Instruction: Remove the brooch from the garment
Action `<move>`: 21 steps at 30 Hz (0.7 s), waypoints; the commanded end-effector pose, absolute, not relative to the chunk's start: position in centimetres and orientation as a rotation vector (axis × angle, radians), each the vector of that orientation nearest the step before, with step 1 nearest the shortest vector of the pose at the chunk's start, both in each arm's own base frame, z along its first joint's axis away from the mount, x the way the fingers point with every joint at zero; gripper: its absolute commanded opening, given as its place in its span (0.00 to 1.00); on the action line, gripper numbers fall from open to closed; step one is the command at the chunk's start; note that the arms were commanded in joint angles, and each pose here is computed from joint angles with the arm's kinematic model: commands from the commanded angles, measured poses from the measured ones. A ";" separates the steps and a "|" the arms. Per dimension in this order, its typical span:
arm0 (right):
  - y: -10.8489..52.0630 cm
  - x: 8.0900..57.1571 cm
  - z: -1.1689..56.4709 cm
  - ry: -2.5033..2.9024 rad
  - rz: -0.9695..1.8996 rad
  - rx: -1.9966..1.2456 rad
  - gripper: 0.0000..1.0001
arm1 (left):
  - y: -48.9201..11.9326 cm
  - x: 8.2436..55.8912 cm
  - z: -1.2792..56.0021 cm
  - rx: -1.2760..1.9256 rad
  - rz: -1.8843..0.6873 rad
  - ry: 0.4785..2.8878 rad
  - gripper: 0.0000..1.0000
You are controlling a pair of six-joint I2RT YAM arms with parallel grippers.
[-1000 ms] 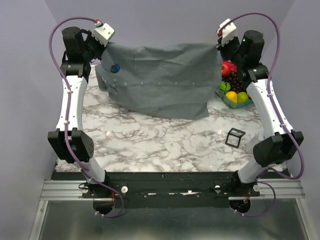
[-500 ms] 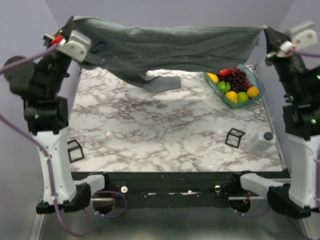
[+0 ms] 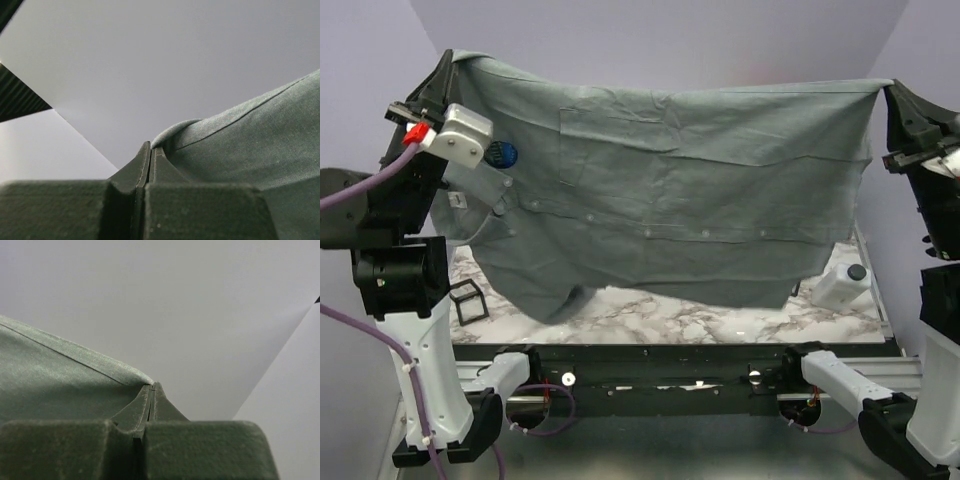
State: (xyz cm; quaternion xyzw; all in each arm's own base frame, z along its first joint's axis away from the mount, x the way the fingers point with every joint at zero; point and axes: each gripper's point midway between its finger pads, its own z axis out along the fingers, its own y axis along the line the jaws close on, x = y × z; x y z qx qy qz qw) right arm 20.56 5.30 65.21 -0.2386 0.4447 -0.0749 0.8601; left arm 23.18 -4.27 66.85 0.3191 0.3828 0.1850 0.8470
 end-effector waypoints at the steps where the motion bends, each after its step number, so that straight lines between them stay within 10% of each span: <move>1: 5.9 26.0 61.4 1.039 -0.182 -0.548 0.01 | -3.5 29.1 62.9 0.694 0.387 0.927 0.00; 10: 8.5 38.5 44.4 1.348 -0.141 -0.730 0.01 | -3.8 41.0 42.4 0.804 0.153 1.357 0.00; 21: 8.7 46.2 23.8 1.774 -0.109 -0.866 0.01 | -2.8 44.8 21.6 0.912 0.028 1.820 0.00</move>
